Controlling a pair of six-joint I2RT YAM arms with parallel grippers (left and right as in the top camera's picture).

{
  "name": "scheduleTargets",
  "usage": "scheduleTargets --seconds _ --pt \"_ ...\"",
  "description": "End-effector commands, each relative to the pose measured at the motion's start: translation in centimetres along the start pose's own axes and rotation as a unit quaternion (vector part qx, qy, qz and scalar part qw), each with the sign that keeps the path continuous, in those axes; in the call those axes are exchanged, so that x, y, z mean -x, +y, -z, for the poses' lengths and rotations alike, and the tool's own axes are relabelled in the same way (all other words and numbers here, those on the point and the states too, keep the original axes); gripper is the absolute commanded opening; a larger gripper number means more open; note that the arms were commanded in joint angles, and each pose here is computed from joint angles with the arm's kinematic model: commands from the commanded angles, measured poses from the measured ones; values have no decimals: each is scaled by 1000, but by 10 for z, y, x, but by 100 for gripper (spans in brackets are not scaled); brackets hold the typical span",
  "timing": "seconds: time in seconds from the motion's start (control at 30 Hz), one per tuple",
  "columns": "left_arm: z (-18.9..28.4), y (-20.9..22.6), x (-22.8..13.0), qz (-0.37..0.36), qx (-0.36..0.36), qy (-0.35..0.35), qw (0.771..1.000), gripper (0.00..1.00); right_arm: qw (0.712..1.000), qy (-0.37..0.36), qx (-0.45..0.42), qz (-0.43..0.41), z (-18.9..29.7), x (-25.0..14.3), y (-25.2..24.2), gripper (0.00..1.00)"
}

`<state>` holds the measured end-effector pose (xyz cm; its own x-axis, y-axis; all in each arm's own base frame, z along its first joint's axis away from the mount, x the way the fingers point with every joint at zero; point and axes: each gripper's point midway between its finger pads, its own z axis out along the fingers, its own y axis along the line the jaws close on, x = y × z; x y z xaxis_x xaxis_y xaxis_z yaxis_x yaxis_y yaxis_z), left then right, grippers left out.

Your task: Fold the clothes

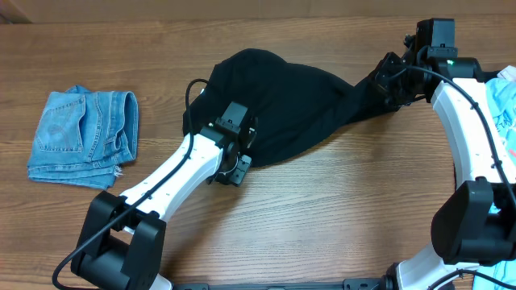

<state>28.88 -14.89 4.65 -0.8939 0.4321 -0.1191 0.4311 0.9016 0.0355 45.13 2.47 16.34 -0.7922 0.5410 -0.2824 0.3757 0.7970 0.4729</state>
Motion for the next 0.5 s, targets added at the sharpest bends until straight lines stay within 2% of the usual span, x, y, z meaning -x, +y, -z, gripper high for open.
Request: scheduleTargets --seconds 0.0,0.07,0.13,0.27,0.33,0.37,0.4,0.43,0.47 --pt "-17 -5 -5 -12 -7 -10 1000 63 1000 -13 13 9 10 6 8 8" --pt "-23 -5 -11 -12 -7 -7 1000 58 1000 -13 13 10 10 6 8 8" --pt "-26 -5 -16 -12 -7 0 1000 45 1000 -14 13 10 10 6 8 8" --pt "-33 -4 -22 -13 -4 3 1000 41 1000 -16 14 10 10 7 9 8" --pt "-36 -4 -22 -12 -4 -1 1000 33 1000 -16 14 10 10 7 9 8" --pt "-37 -3 -21 -12 -1 -5 1000 25 1000 -15 14 11 10 7 8 8" --pt "-36 0 -17 -10 8 -13 1000 11 1000 -15 14 17 10 7 9 8" --pt "-34 5 -13 3 22 -19 1000 4 999 -16 13 27 10 7 8 8" --pt "-30 10 -9 18 34 -23 999 4 999 -15 13 36 10 6 8 8"
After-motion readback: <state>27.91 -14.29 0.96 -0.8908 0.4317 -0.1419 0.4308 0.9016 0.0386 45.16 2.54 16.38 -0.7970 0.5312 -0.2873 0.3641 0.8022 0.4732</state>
